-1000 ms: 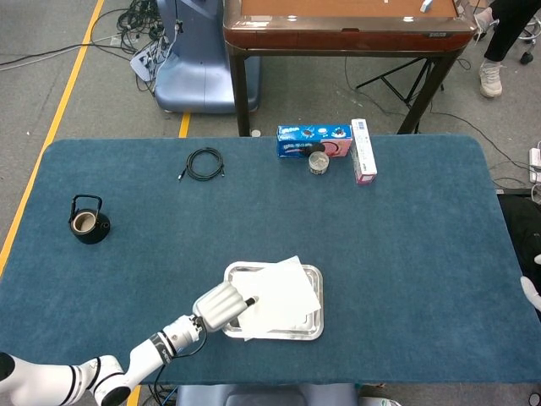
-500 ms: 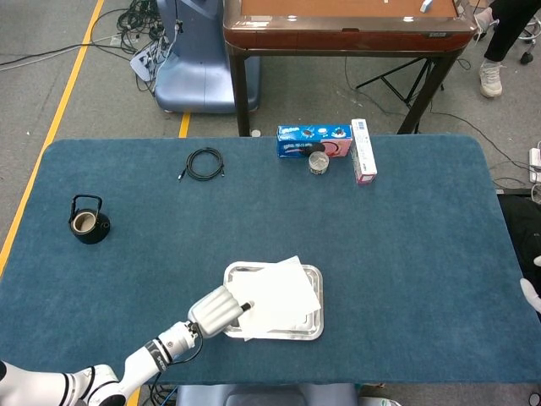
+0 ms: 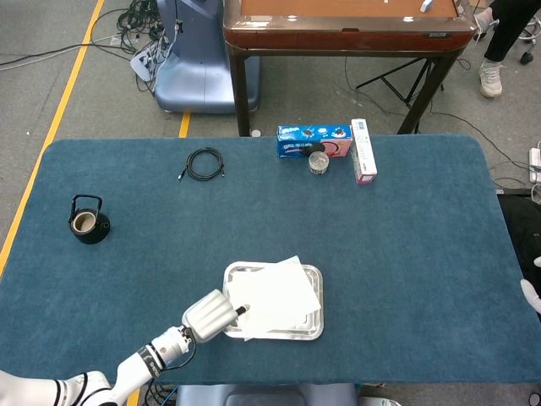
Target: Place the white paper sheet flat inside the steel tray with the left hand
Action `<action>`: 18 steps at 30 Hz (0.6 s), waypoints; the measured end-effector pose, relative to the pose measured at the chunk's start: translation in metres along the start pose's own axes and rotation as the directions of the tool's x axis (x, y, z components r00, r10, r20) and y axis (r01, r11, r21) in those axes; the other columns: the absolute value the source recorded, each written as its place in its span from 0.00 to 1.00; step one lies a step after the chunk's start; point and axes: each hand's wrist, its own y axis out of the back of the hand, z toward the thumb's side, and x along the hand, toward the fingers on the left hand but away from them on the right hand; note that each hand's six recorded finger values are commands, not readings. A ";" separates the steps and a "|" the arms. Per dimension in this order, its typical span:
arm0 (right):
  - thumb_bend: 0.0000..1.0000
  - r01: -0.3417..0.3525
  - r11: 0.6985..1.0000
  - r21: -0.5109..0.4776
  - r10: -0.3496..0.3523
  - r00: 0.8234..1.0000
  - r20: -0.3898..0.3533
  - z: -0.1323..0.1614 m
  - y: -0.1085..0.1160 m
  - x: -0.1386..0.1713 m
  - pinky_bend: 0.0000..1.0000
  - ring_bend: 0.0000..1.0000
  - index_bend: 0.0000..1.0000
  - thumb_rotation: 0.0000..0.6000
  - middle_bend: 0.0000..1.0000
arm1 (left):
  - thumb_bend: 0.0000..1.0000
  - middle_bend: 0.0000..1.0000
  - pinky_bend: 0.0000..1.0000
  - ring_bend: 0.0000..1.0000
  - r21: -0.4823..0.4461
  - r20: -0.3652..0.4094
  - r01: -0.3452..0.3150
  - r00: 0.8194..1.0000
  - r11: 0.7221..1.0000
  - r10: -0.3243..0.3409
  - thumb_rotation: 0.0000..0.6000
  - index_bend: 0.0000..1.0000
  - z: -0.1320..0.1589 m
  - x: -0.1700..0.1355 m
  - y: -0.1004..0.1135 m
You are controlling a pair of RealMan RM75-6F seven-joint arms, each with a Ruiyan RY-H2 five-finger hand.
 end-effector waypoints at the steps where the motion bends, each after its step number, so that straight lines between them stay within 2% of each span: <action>1: 0.26 0.000 1.000 0.002 0.000 1.000 0.000 0.000 0.000 0.000 0.32 0.36 0.48 1.00 0.50 | 0.58 1.00 1.00 1.00 0.000 0.004 -0.001 1.000 1.000 0.001 1.00 0.29 0.001 -0.001 0.000; 18: 0.26 0.007 1.000 -0.014 -0.007 1.000 0.009 -0.002 0.004 0.001 0.32 0.36 0.48 1.00 0.50 | 0.58 1.00 1.00 1.00 -0.024 0.028 0.000 1.000 1.000 0.000 1.00 0.31 0.010 -0.003 -0.004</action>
